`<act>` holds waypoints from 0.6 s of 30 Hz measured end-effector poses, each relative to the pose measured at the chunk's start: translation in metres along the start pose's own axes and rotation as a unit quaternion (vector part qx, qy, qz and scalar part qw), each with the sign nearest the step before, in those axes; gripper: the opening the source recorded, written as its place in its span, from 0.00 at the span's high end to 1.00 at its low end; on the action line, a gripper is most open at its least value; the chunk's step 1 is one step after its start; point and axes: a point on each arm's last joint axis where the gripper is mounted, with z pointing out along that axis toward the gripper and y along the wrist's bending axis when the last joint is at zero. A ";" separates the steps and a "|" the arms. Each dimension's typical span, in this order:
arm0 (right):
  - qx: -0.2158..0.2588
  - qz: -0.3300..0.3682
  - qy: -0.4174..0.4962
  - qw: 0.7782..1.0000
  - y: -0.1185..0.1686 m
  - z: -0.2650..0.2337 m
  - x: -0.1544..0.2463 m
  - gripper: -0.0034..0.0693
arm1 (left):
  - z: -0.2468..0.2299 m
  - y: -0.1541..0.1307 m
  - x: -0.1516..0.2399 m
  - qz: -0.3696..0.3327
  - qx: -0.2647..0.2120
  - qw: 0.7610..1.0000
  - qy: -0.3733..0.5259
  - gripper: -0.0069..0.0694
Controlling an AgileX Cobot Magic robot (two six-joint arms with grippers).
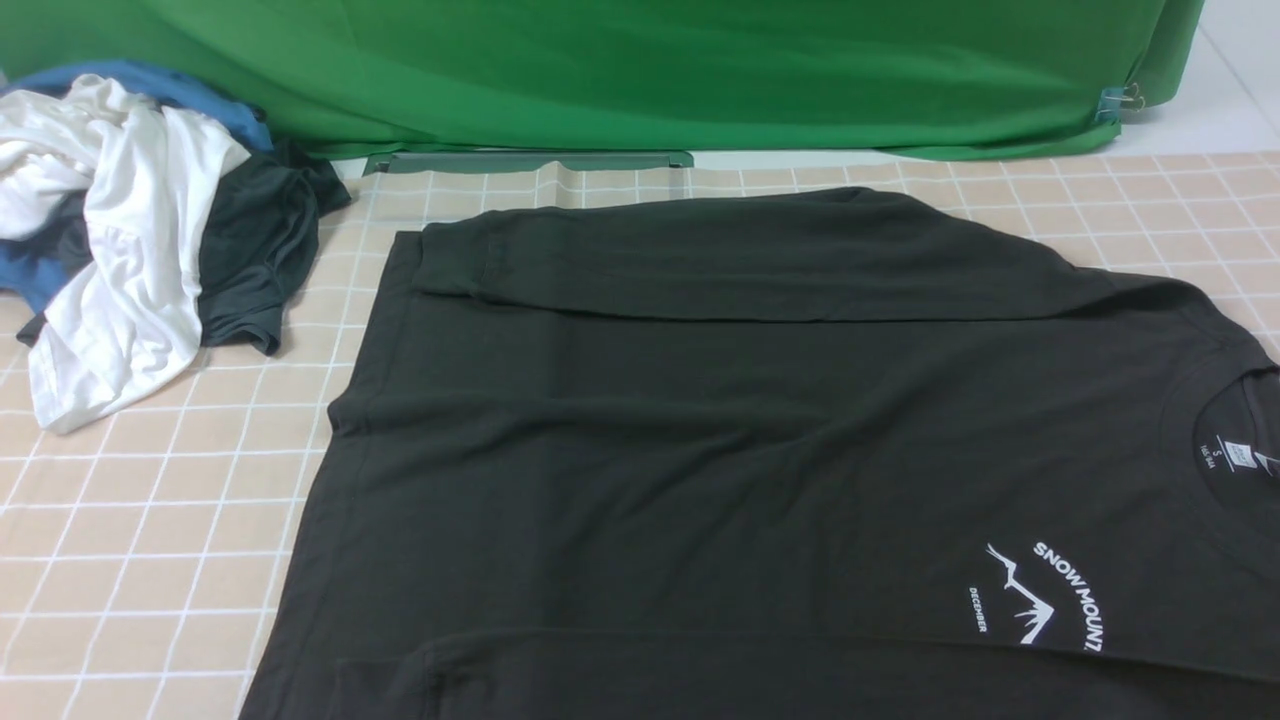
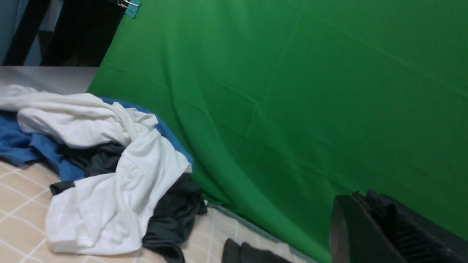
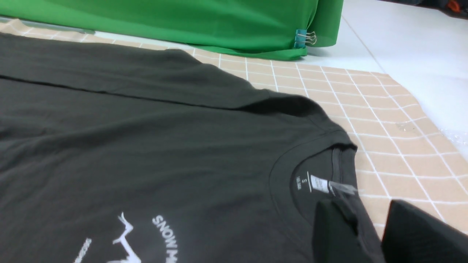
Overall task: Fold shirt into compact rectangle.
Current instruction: 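Grasp the left edge of the dark T-shirt lying flat on the table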
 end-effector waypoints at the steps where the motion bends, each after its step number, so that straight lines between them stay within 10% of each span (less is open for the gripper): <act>1: 0.000 0.000 -0.003 1.000 0.000 0.000 -0.001 0.61 | 0.000 0.000 -0.002 -0.018 0.001 1.000 -0.011 0.88; 11: 0.007 0.085 -0.108 0.990 -0.003 -0.002 -0.019 0.61 | -0.008 -0.030 -0.066 -0.143 0.108 0.964 -0.198 0.88; 18: -0.020 0.247 -0.200 0.948 -0.006 -0.007 -0.035 0.61 | 0.041 -0.078 -0.123 0.006 0.013 0.999 0.033 0.88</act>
